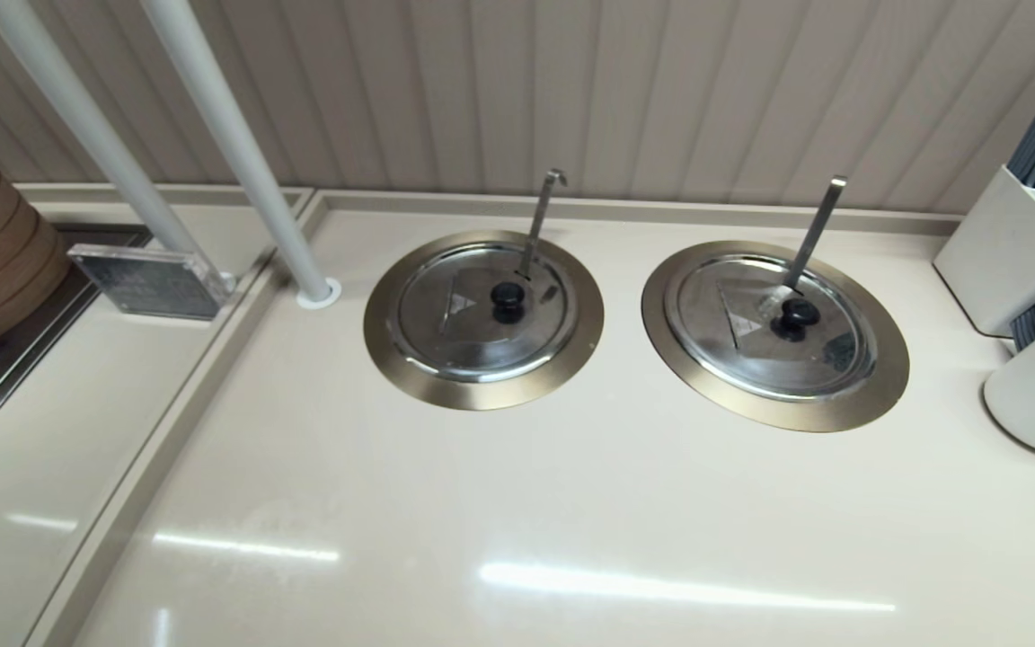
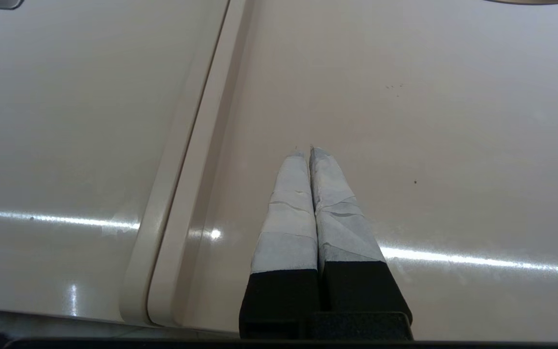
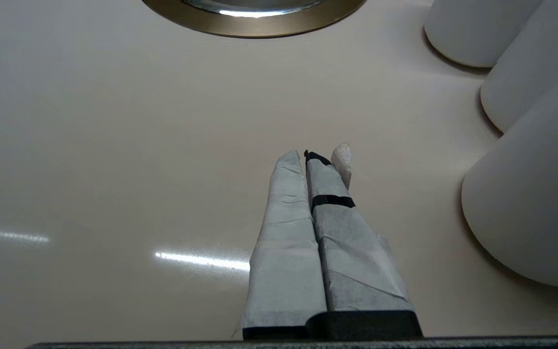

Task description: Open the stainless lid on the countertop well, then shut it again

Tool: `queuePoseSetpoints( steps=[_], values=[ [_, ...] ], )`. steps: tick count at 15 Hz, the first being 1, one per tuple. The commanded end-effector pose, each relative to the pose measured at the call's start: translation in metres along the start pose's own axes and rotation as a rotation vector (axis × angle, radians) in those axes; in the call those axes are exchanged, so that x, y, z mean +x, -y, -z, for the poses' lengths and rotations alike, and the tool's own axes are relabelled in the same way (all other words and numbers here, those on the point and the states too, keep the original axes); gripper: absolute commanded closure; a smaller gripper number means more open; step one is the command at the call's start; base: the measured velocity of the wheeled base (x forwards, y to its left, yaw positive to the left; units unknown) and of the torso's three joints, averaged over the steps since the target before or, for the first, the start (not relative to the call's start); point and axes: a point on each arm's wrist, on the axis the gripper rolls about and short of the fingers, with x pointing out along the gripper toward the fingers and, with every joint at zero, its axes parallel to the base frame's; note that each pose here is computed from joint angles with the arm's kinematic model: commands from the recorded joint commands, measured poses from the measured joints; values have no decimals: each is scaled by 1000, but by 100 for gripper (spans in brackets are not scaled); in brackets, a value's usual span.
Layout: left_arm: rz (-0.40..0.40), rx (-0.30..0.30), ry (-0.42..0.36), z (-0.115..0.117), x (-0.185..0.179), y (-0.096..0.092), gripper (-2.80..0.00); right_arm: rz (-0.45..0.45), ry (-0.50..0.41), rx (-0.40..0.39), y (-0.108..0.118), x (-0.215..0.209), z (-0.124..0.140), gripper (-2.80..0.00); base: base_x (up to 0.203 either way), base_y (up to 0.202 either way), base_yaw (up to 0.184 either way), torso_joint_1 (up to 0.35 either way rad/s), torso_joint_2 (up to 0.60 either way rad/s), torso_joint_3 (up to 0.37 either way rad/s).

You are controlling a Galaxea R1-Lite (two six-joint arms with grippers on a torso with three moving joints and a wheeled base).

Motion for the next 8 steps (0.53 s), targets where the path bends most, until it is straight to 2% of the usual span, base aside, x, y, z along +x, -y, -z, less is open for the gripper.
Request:
queuePoseSetpoints(
  steps=[1,8],
  values=[
    [0,0,-1,0,0,0,0,0,-11,9,0,1,2,0,0,0,0,0,0,0],
    [0,0,-1,0,0,0,0,-3,-13,7,0,1,2,0,0,0,0,0,0,0]
  ],
)
